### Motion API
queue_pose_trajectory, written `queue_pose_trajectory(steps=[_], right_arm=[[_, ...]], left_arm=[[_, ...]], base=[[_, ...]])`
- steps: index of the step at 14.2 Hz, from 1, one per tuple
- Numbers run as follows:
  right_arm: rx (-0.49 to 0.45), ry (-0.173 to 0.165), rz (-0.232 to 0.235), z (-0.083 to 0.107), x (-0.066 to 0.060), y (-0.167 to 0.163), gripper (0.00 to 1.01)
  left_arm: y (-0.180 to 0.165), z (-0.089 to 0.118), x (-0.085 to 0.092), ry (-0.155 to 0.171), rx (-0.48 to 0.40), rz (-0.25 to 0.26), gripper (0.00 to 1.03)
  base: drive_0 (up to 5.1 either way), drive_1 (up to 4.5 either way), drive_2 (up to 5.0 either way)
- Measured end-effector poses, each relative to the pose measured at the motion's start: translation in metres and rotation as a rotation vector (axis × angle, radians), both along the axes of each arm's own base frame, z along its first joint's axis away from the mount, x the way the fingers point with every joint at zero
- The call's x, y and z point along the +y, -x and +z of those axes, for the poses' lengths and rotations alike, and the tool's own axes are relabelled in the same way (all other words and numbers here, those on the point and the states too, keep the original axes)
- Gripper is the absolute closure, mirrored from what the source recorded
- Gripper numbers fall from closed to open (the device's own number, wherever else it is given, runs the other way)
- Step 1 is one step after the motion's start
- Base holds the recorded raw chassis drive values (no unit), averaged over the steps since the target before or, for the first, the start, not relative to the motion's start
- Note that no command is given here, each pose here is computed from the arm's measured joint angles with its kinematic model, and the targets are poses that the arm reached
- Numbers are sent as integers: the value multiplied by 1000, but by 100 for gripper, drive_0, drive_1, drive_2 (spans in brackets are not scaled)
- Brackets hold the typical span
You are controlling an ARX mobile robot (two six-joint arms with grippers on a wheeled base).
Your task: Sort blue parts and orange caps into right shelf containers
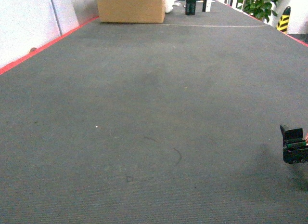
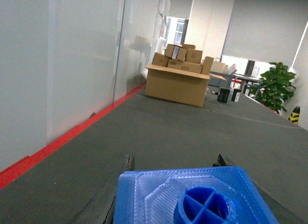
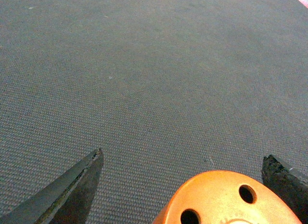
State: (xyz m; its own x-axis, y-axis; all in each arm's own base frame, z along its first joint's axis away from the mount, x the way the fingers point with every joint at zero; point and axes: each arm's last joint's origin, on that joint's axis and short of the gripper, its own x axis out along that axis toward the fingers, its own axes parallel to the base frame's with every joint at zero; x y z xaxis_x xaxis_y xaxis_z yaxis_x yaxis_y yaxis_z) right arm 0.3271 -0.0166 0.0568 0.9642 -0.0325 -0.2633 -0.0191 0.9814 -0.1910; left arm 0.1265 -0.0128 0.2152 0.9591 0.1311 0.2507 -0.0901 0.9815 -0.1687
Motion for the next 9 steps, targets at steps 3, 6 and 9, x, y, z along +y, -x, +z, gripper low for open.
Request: queue_pose_trajectory(steps=[3,6,9], right_arm=[[6,0,-1,-1,0,-1,3],[11,0,0,-2,0,-1,3],[15,-1,1,-3,0,-1,3]], left_arm=[[0,0,0,0,0,0,59],[0,0,0,0,0,0,59],[0,0,0,0,0,0,59]], base=[[0,0,0],[0,0,0],[0,0,0]])
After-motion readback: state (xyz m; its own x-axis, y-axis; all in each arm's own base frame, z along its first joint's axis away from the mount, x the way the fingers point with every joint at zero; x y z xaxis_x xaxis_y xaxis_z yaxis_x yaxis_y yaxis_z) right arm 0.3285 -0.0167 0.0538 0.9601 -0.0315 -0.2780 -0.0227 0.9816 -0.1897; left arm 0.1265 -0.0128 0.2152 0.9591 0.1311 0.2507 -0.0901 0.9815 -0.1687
